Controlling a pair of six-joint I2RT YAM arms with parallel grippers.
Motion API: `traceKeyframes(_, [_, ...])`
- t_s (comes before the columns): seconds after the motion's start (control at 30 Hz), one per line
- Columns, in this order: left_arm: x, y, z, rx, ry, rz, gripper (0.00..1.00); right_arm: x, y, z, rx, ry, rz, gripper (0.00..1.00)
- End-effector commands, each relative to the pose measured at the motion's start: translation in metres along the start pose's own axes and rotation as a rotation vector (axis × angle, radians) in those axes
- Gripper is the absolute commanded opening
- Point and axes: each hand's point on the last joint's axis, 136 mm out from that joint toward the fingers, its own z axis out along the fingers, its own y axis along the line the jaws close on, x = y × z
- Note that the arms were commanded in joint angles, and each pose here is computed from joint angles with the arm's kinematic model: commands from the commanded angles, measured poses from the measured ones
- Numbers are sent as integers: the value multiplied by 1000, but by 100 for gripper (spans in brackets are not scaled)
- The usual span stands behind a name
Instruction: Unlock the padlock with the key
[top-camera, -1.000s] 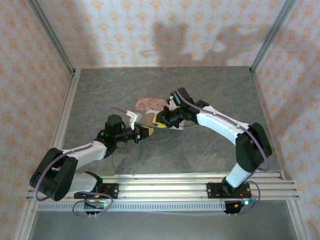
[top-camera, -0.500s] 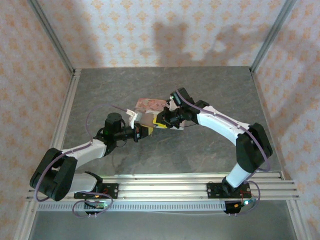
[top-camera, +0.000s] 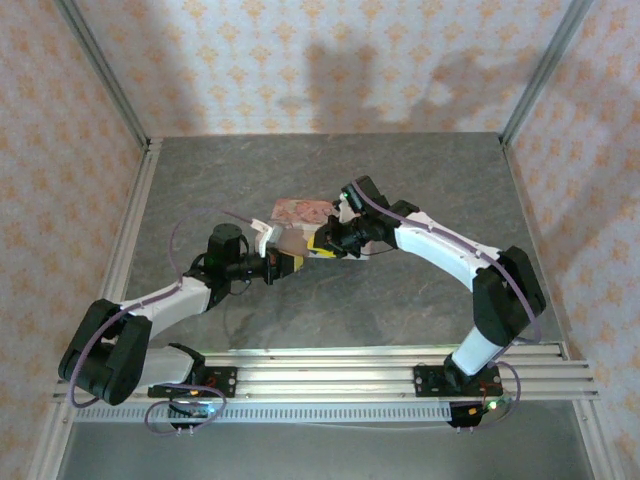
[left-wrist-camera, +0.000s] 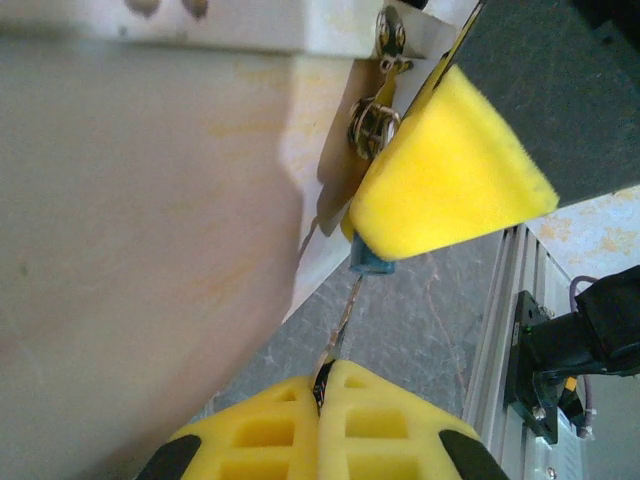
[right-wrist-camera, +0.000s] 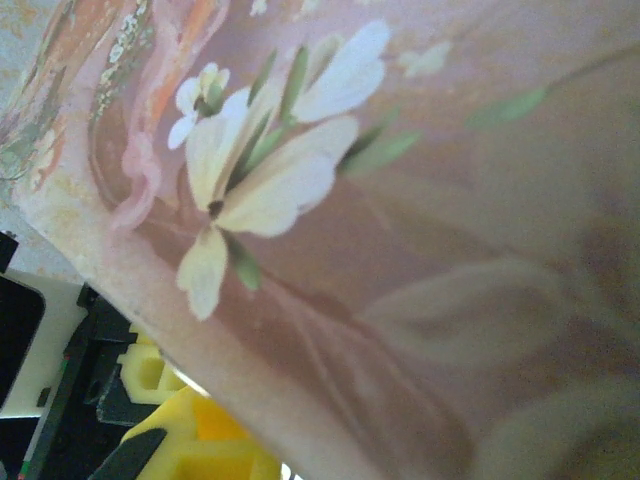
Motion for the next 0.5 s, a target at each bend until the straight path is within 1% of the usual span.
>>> traceKeyframes(0.0, [-7, -8, 0, 36, 8, 30, 0, -7, 32, -21, -83, -49, -82, 0])
traceKeyframes(0.27, [-1, -6, 2, 39, 35, 18, 0, -7, 33, -21, -83, -48, -86, 0])
traceKeyframes(0.47, [-4, -7, 4, 46, 37, 16, 0, -8, 33, -20, -87, -48, -83, 0])
